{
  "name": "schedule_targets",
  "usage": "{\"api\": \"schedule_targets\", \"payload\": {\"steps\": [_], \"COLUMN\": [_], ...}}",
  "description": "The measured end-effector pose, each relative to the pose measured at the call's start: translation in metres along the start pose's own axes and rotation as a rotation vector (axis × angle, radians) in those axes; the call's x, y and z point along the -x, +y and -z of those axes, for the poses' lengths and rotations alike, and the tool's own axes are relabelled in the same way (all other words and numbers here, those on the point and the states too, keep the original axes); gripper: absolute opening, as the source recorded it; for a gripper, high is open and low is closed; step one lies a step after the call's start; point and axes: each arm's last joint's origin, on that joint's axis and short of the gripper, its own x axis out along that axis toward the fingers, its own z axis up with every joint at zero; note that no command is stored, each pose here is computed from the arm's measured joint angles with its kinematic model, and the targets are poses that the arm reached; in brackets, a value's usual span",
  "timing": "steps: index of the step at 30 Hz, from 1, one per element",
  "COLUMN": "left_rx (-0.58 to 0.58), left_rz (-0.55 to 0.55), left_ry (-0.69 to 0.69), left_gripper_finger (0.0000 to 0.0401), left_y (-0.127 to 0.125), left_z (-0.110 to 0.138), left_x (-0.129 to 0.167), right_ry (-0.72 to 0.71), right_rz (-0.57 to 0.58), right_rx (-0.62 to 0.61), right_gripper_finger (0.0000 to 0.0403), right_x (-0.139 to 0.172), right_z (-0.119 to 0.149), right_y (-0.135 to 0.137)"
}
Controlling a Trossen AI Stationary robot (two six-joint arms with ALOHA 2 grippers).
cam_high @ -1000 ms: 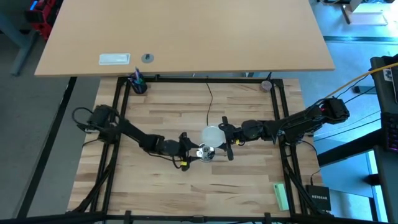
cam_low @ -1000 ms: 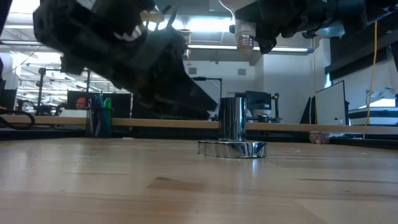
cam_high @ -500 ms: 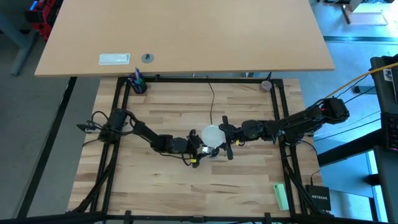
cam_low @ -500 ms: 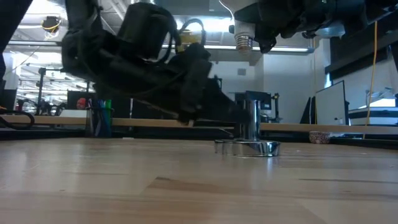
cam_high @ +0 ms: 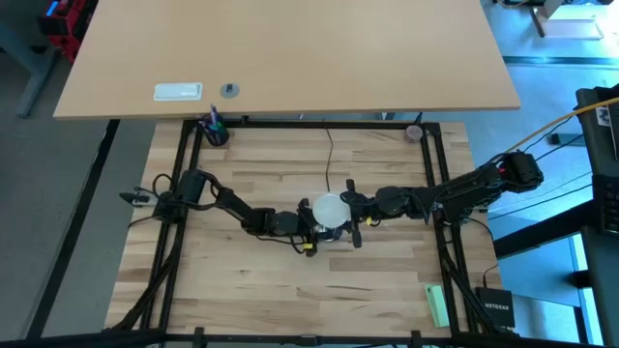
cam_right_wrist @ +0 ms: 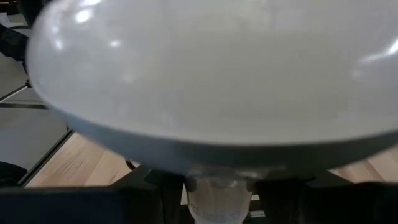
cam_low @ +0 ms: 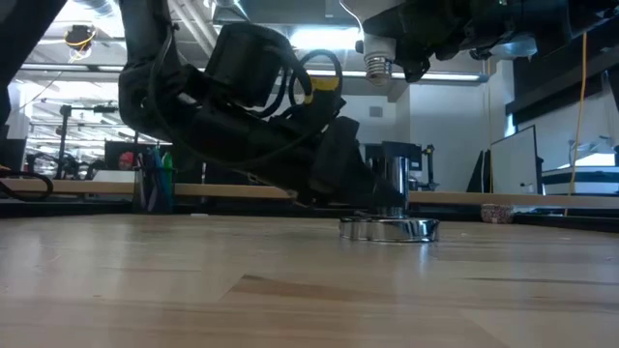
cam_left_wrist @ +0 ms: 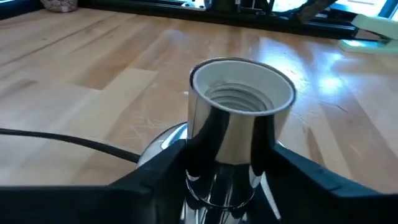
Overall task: Screw lightbulb
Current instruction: Insert the lightbulb into the lamp
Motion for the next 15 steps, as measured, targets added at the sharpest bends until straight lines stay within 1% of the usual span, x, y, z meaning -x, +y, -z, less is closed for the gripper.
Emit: {"api": "schedule_targets", "payload": {"steps": [2,6,8,12,15], "left_rx": [0.003,0.006,0.001,-0.029,-0.059], "left_rz": [-0.004,0.022,0.062,0.130,0.163], "left_ry": [-0.003,-0.006,-0.002,0.005,0.018], "left_gripper_finger": [0.0154,0.0153,0.0153,0.0153,0.0153], "left_y": [0.002,0.003,0.002,-0.003,-0.008], "left_z": [-0.001,-0.008,-0.022,-0.059,-0.081], "left_x": [-0.001,0.001,0.006,0.024,0.041], "right_ry": [0.000,0.000,0.003,-0.026,-0.055], "right_rz": [0.000,0.000,0.000,-0.015,-0.058], "right_rx": [0.000,-0.001,-0.001,-0.004,-0.005], "right_gripper_finger": [0.0160,0.0161,0.0161,0.0160,0.0160], "right_x": [0.000,0.000,0.001,0.006,0.010], "right_z": [0.000,0.000,0.000,-0.008,-0.014], "right_y": [0.000,0.000,0.000,0.000,0.001]}}
